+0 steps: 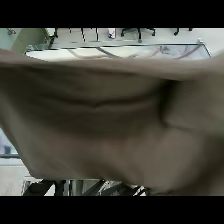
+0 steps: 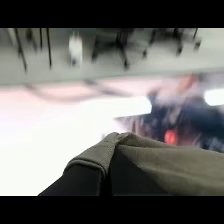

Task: Fold the shirts.

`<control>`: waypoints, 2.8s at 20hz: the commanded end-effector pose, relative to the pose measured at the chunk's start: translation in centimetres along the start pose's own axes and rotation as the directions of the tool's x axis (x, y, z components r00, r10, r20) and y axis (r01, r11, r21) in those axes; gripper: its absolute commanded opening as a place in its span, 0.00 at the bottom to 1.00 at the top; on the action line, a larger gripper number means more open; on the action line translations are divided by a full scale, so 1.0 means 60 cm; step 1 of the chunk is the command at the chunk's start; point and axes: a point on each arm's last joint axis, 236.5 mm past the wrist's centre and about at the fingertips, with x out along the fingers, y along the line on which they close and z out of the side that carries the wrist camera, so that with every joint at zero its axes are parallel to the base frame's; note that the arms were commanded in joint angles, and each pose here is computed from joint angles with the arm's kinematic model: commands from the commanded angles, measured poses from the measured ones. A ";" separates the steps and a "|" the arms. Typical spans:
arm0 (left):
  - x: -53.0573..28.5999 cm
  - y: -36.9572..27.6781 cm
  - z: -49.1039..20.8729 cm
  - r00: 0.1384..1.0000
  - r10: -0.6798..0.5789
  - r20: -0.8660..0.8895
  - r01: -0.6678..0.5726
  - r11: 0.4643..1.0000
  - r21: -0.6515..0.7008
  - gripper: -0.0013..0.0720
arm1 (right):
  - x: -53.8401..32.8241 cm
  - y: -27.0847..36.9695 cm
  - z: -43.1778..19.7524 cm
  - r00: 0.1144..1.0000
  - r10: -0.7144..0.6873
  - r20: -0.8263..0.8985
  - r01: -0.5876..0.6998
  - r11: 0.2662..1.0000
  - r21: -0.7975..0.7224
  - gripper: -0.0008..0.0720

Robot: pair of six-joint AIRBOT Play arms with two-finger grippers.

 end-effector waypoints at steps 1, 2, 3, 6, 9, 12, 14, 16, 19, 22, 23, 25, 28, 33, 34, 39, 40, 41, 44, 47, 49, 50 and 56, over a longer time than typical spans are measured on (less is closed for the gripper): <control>0.188 0.053 -0.198 0.928 0.032 -0.371 -0.054 0.997 -0.050 0.04 | 0.077 -0.082 -0.295 0.937 -0.061 -0.344 0.132 0.974 0.185 0.04; 0.236 0.071 -0.263 0.890 0.034 -0.456 -0.074 0.995 -0.070 0.04 | 0.082 -0.110 -0.384 0.898 -0.094 -0.430 0.204 0.955 0.217 0.04; 0.281 0.094 -0.332 0.845 0.039 -0.534 -0.103 0.991 -0.091 0.04 | 0.081 -0.135 -0.462 0.856 -0.124 -0.501 0.271 0.934 0.233 0.04; 0.361 0.167 -0.487 0.732 0.042 -0.680 -0.200 0.967 -0.156 0.04 | 0.071 -0.177 -0.677 0.684 -0.121 -0.719 0.433 0.861 0.266 0.03; 0.412 0.194 -0.561 0.674 -0.037 -0.738 -0.249 0.929 -0.274 0.04 | 0.084 -0.190 -0.800 0.569 -0.064 -0.820 0.513 0.806 0.293 0.03; 0.460 0.210 -0.560 0.677 -0.051 -0.734 -0.248 0.923 -0.293 0.04 | 0.144 -0.198 -0.816 0.568 -0.025 -0.823 0.497 0.807 0.319 0.03; 0.492 0.204 -0.541 0.696 -0.058 -0.716 -0.225 0.929 -0.294 0.04 | 0.190 -0.203 -0.792 0.599 -0.006 -0.801 0.476 0.806 0.351 0.03; 0.515 0.201 -0.523 0.708 -0.059 -0.704 -0.206 0.936 -0.286 0.04 | 0.226 -0.219 -0.759 0.640 -0.019 -0.768 0.468 0.803 0.369 0.03; 0.533 0.195 -0.523 0.700 -0.070 -0.711 -0.192 0.940 -0.282 0.04 | 0.224 -0.242 -0.747 0.641 -0.028 -0.767 0.481 0.794 0.373 0.03; 0.527 0.193 -0.548 0.652 -0.095 -0.752 -0.196 0.937 -0.288 0.04 | 0.195 -0.246 -0.762 0.592 0.011 -0.806 0.474 0.803 0.360 0.03; 0.522 0.193 -0.558 0.636 -0.101 -0.765 -0.200 0.936 -0.290 0.04 | 0.185 -0.242 -0.769 0.570 0.024 -0.822 0.466 0.814 0.347 0.03; 0.514 0.189 -0.576 0.611 -0.111 -0.784 -0.204 0.934 -0.291 0.04 | 0.161 -0.236 -0.791 0.528 0.036 -0.849 0.470 0.820 0.327 0.03; 0.513 0.188 -0.606 0.599 -0.112 -0.793 -0.218 0.930 -0.296 0.04 | 0.118 -0.233 -0.833 0.471 0.034 -0.881 0.504 0.810 0.301 0.03; 0.511 0.187 -0.642 0.585 -0.111 -0.803 -0.235 0.925 -0.299 0.04 | 0.091 -0.238 -0.861 0.434 0.016 -0.901 0.514 0.817 0.261 0.03; 0.512 0.184 -0.642 0.586 -0.116 -0.802 -0.233 0.924 -0.303 0.04 | 0.088 -0.235 -0.865 0.425 0.024 -0.905 0.513 0.817 0.263 0.03; 0.508 0.177 -0.645 0.573 -0.125 -0.810 -0.228 0.925 -0.303 0.04 | 0.068 -0.211 -0.874 0.374 0.088 -0.923 0.515 0.808 0.286 0.04; 0.505 0.176 -0.646 0.566 -0.129 -0.814 -0.228 0.925 -0.304 0.04 | 0.062 -0.202 -0.875 0.359 0.109 -0.927 0.514 0.806 0.294 0.04; 0.503 0.175 -0.648 0.561 -0.131 -0.818 -0.227 0.925 -0.304 0.04 | 0.057 -0.194 -0.876 0.346 0.128 -0.930 0.514 0.803 0.302 0.04; 0.502 0.173 -0.648 0.558 -0.134 -0.819 -0.226 0.925 -0.306 0.04 | 0.053 -0.189 -0.877 0.336 0.140 -0.931 0.525 0.793 0.309 0.04; 0.504 0.166 -0.648 0.558 -0.135 -0.819 -0.218 0.928 -0.302 0.04 | 0.052 -0.189 -0.879 0.333 0.140 -0.932 0.527 0.792 0.308 0.04; 0.507 0.163 -0.646 0.563 -0.134 -0.816 -0.213 0.930 -0.300 0.04 | 0.052 -0.190 -0.879 0.333 0.139 -0.933 0.526 0.793 0.306 0.04; 0.509 0.157 -0.645 0.563 -0.136 -0.816 -0.208 0.932 -0.298 0.04 | 0.052 -0.190 -0.879 0.333 0.139 -0.933 0.525 0.794 0.306 0.04; 0.473 0.150 -0.629 0.489 -0.175 -0.855 -0.197 0.932 -0.303 0.97 | 0.047 -0.190 -0.831 0.327 0.167 -0.930 0.503 0.802 0.321 0.39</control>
